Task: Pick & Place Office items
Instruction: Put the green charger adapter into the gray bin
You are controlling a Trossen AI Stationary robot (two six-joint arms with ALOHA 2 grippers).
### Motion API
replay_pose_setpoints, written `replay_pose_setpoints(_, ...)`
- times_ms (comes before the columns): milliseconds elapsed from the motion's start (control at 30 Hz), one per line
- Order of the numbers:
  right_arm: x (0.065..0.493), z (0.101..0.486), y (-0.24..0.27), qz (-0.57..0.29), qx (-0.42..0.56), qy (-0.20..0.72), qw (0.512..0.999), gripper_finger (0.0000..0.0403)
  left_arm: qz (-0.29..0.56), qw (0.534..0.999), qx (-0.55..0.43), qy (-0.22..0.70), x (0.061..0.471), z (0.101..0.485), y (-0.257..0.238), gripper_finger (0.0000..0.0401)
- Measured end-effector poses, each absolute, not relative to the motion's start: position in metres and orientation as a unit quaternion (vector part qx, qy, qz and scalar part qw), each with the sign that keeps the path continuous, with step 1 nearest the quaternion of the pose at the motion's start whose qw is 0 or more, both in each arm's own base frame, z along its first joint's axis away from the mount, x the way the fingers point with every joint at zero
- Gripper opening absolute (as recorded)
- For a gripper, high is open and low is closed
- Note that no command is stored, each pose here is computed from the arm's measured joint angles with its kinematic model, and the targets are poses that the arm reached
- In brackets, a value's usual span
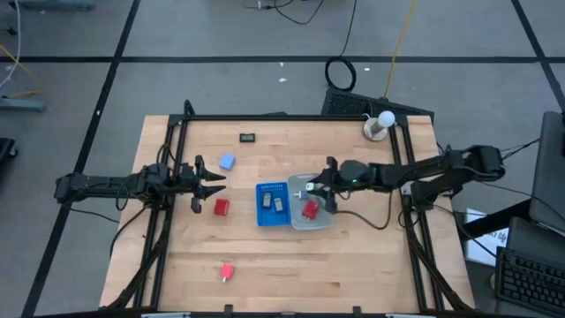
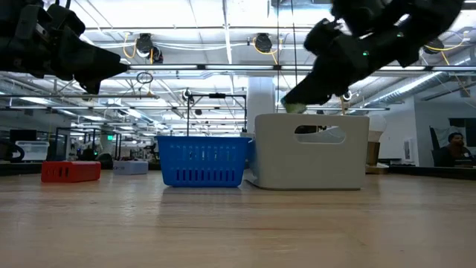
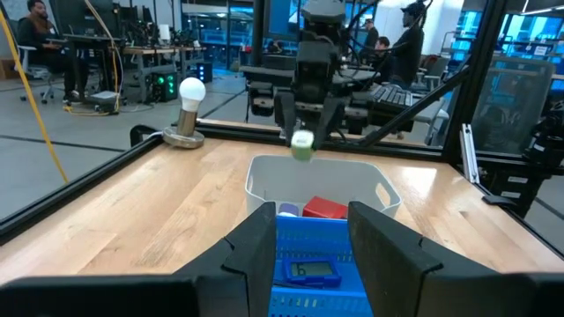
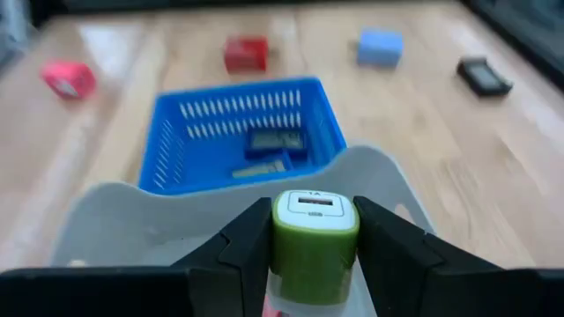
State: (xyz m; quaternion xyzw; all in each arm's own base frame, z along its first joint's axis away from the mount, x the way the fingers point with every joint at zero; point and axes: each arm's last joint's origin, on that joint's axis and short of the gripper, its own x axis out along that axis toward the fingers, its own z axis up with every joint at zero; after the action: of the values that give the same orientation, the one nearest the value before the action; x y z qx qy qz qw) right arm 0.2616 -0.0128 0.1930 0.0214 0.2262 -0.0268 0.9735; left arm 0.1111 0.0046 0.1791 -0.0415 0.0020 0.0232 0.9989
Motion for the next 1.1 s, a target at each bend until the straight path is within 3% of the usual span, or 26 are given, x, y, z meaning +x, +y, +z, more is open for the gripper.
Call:
replay_pose_setpoints(333,0.294,0.178,-0.01,-0.061,0.017,0.344,0.937,0.0135,0.023,0.999,-0.042,0.002,0.111,0.179,0.005,0.0145)
replay_pose_setpoints(1100,0.291,0.165,-0.012,-0.064,0.022,0.4,0.914,0.0135,0.021,0.999,-0.042,0.003,0.111,0.179,0.004,0.0145)
